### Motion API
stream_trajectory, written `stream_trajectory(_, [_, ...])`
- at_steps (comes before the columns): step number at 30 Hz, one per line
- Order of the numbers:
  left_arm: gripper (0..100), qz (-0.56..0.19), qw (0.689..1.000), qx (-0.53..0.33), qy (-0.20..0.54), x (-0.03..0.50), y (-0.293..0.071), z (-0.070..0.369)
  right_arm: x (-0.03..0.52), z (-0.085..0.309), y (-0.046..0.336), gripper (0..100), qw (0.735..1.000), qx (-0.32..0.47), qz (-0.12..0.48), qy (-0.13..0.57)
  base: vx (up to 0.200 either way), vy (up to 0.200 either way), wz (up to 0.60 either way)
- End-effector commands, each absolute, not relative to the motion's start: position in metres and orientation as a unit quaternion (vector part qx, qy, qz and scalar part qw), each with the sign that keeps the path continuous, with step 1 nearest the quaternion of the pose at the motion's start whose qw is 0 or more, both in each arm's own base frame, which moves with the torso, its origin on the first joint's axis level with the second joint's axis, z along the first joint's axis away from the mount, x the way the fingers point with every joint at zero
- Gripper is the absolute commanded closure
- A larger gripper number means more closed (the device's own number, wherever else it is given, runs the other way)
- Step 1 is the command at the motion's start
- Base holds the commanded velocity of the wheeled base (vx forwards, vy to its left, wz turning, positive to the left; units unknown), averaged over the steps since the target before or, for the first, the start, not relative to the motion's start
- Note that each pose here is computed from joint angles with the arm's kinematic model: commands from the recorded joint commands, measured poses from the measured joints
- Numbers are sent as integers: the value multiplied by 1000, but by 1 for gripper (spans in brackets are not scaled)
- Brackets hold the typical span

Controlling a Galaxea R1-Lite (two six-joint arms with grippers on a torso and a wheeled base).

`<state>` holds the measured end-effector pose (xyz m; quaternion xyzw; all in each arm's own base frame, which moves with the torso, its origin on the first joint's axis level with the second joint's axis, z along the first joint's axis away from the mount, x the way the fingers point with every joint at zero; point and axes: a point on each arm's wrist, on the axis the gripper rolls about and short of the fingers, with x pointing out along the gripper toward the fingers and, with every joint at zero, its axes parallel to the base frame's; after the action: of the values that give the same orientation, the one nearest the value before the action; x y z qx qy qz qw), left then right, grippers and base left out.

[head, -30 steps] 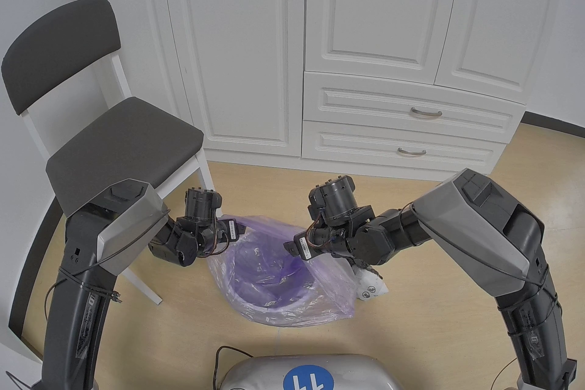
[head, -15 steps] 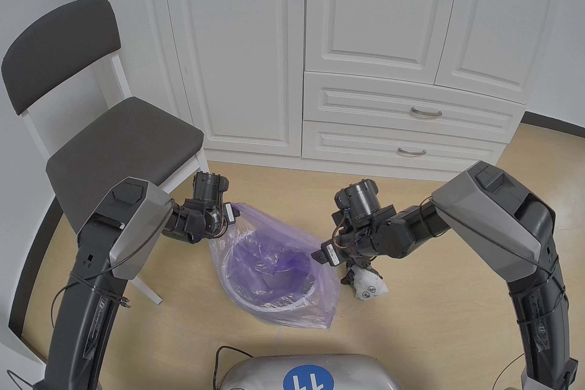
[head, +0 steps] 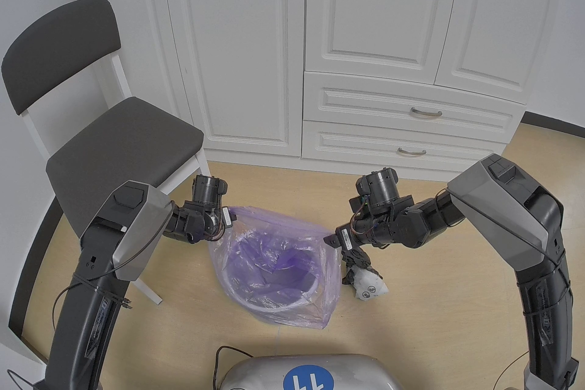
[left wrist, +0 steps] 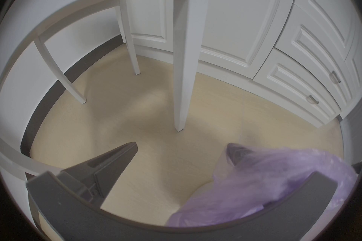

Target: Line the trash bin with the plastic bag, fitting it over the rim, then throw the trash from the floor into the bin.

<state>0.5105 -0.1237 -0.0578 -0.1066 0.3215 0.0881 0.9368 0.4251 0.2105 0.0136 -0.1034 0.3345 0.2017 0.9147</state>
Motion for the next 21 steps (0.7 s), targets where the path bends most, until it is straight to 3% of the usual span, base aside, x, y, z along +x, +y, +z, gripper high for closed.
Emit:
stream_trajectory(1, [0,88,934,-103,330,505,-124,-56,435,0,218,0,921,-94,198,323,0,0,0])
stream_trajectory(9, [0,33,923,-77,375,470,-121,-29,489,-36,239,0,956,-50,111,266,0,0,0])
stream_trajectory(11, [0,20,920,-68,385,463,-120,-26,488,-55,238,0,953,-53,96,284,0,0,0])
stream_trajectory(16, [0,-31,917,-35,397,440,-117,-14,487,-60,241,0,953,-35,94,284,0,0,0])
stream_trajectory(21, [0,-87,933,19,350,419,-128,-14,484,-53,249,0,955,-24,100,277,0,0,0])
